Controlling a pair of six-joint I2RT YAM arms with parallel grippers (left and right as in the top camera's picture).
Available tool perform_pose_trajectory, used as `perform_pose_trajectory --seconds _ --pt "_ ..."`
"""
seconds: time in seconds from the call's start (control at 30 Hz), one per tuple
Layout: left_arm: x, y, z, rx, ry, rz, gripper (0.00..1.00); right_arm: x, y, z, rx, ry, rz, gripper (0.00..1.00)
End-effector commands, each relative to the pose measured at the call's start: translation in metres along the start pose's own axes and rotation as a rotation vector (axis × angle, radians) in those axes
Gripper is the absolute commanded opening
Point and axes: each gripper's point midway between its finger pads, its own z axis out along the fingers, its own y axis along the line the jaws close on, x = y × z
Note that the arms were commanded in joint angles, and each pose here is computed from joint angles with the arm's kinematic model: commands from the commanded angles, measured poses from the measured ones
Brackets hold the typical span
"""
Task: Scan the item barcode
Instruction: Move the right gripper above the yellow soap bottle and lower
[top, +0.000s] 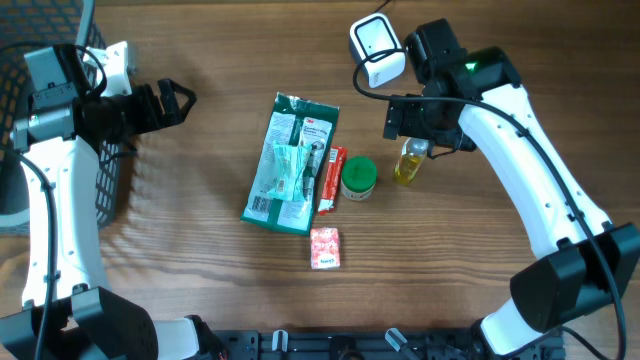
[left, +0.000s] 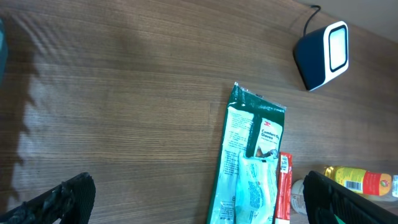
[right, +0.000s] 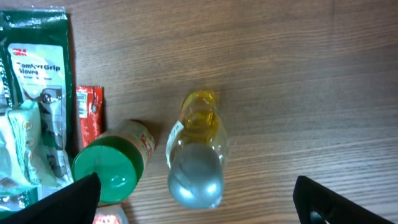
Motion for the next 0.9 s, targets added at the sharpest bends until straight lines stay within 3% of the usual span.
perform_pose_trajectory --seconds 0.0,0.87 --pt "-0.0016 -0.0020 0.0012 0.013 -0.001 0.017 1.00 0.0070 0.0001 0.0162 0.008 0.035 -0.017 1.00" --pt "-0.0015 -0.0020 0.0012 0.013 -0.001 0.017 1.00 0.0079 0.0006 0.0212 0.008 0.035 -0.015 1.00"
